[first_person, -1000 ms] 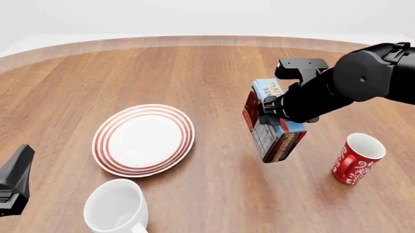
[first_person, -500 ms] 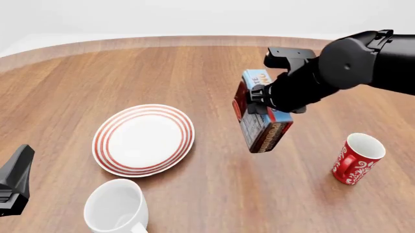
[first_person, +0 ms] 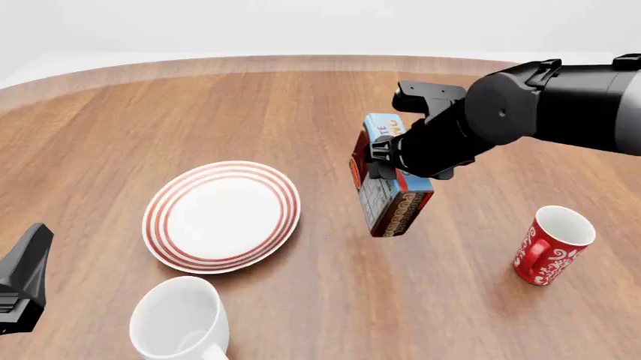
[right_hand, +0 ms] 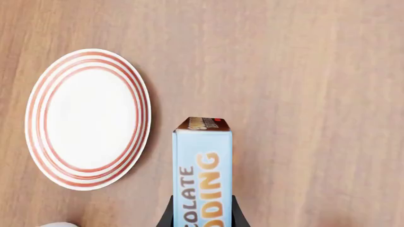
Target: Pick up the white mug and put it on the plate, and put the chocolate pudding to the right of the plate.
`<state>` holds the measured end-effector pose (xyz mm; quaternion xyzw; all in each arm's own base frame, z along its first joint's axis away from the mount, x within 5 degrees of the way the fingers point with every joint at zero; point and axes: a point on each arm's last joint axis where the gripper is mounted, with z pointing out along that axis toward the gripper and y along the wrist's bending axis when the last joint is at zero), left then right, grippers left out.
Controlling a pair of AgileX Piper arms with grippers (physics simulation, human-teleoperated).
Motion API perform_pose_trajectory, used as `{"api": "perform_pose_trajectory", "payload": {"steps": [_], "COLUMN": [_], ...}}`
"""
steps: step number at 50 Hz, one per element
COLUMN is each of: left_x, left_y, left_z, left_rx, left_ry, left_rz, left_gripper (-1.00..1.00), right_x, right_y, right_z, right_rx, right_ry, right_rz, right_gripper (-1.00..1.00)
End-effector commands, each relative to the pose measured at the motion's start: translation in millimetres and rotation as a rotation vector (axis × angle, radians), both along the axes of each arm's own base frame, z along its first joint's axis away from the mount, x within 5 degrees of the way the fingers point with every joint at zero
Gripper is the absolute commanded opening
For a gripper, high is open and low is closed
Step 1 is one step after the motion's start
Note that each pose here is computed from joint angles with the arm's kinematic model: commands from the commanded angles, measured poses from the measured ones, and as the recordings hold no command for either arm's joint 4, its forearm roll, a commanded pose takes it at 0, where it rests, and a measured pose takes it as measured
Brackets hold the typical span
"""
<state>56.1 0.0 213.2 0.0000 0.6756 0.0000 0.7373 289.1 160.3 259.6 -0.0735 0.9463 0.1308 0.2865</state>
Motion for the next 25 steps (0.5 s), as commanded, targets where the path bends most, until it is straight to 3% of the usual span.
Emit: {"api": "perform_pose_trajectory", "payload": {"steps": [1,25], "left_x": [0.0,0.0], "left_y": [0.0,0.0], "left_z": [0.0,0.0], "left_rx": [0.000,0.000], "left_ry": [0.000,0.000], "left_rz": [0.000,0.000], "left_gripper": [1.00,1.00], "right_x": [8.4,17.8], "right_y": [7.9,5.6], "right_z": [-15.6,-38.3], "right_rx": [0.012,-0.016], "right_ry": [0.021,0.052], "right_rz": [-0.019,-0.027], "right_gripper": [-1.00,-1.00]}}
